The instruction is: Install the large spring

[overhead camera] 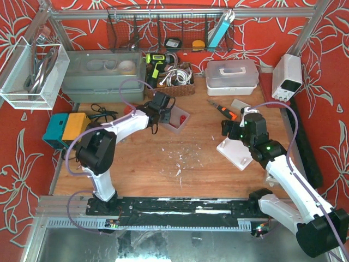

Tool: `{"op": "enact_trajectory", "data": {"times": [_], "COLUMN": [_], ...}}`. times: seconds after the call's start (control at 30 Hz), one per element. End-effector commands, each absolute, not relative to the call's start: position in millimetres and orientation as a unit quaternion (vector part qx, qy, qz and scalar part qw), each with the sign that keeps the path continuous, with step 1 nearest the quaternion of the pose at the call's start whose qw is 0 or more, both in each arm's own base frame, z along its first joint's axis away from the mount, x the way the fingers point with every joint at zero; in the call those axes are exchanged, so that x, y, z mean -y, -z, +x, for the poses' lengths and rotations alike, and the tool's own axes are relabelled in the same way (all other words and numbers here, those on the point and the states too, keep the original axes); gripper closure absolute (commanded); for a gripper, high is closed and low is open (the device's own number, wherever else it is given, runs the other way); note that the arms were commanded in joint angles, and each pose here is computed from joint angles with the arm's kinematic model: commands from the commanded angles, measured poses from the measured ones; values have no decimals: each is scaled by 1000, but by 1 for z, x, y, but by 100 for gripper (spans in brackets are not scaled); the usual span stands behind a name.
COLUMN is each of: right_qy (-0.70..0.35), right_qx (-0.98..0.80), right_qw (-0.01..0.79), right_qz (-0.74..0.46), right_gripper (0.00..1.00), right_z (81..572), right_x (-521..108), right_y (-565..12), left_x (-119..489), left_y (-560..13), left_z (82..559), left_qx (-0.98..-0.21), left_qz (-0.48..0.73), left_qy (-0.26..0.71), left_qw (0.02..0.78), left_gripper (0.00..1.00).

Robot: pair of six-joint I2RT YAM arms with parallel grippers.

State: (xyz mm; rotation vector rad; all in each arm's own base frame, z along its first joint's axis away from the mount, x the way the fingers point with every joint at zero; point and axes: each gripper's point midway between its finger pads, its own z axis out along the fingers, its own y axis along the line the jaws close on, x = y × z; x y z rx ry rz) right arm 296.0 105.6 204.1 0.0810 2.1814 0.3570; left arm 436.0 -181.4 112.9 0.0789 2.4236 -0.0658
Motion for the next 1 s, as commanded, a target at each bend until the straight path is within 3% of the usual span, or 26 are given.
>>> {"op": "enact_trajectory", "data": {"times": [0.0, 0.4, 0.67, 0.97], "right_qy": [-146, -143, -139, -136], "right_qx": [-882, -881, -882, -882], "right_qw": [447, 449, 449, 450], "right_qz": [32, 32, 32, 33], "right_gripper": [3, 3, 3, 4], "right_z": [295, 297, 298, 298], "right_x": [-108, -107, -106, -105], "right_y": [-200, -200, -199, -198], "left_x": [172, 176, 200, 206], "left_y": [-101, -77, -64, -101], "left_z": [434, 441, 441, 460], "left_qx": [-948, -958, -960, -947], "left_qz": [24, 25, 34, 37], "left_qy": [1, 2, 63, 69], "left_qw": [318, 286, 269, 311], "left_gripper": [49, 50, 53, 55]}}
